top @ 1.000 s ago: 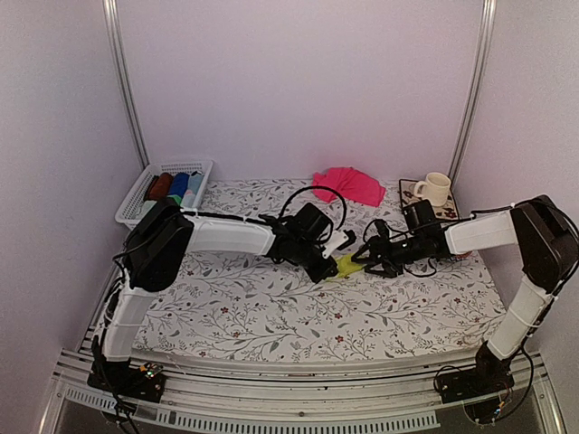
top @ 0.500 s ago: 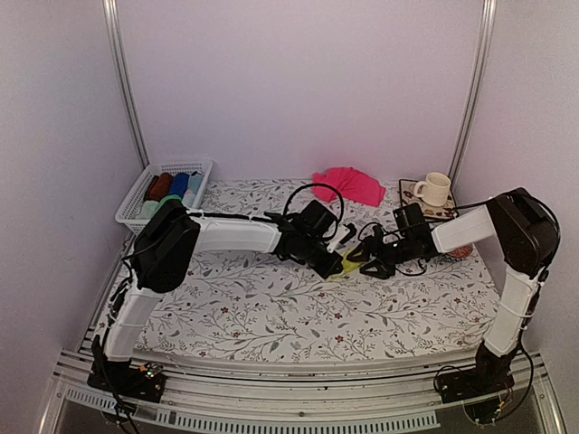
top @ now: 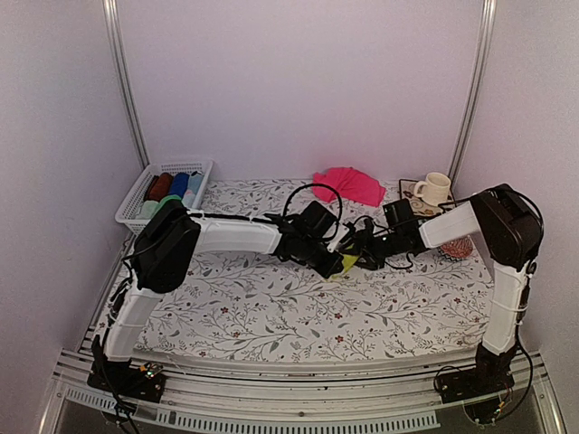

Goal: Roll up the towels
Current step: Pick up the towel from the center of the board.

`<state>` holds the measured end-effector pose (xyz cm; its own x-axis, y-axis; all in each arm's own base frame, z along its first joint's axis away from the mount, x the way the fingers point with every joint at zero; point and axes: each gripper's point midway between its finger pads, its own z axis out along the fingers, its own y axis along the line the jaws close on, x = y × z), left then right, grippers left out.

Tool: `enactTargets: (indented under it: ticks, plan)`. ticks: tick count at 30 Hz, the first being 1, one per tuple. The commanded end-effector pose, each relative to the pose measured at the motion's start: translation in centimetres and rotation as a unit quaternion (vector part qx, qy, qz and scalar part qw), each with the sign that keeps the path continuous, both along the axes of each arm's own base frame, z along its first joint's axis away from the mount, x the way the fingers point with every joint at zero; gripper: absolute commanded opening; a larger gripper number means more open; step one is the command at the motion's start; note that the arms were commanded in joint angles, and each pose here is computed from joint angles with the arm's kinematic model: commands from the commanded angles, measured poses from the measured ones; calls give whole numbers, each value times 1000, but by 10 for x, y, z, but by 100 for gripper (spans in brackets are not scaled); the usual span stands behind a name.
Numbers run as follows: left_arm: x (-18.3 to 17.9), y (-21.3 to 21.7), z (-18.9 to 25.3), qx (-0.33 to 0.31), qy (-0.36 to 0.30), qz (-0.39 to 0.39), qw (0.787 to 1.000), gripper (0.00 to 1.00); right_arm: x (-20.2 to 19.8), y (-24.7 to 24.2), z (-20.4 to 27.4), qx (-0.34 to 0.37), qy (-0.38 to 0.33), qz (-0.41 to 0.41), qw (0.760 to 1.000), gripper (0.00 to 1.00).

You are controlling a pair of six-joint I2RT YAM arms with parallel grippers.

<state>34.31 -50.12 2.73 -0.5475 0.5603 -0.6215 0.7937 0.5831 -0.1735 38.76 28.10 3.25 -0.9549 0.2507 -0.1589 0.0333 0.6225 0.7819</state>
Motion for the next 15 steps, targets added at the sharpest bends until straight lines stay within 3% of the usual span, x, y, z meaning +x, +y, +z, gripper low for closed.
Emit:
enactTargets:
  ticks: [1,4,7,9,12,13,15]
  plan:
    - [-38,34,-77,92,76,-7,993,0,-11,0,-37,-26,36,-3,999,46]
    - [-35,33,-67,86,67,-6,994,0,-12,2,-39,-20,38,0,999,25]
    - [-33,34,-58,81,56,-6,995,0,-9,5,-36,-13,27,6,1000,12]
    - [-31,38,-49,79,49,-4,996,1,-3,7,-26,-11,6,11,1000,8]
    - [-28,47,-32,68,39,6,997,24,5,12,-6,-8,-25,26,999,5]
    - [-25,51,-23,61,34,13,997,39,9,14,2,-8,-35,30,999,5]
    - [-22,57,-7,49,26,21,998,56,12,17,14,-7,-52,41,998,5]
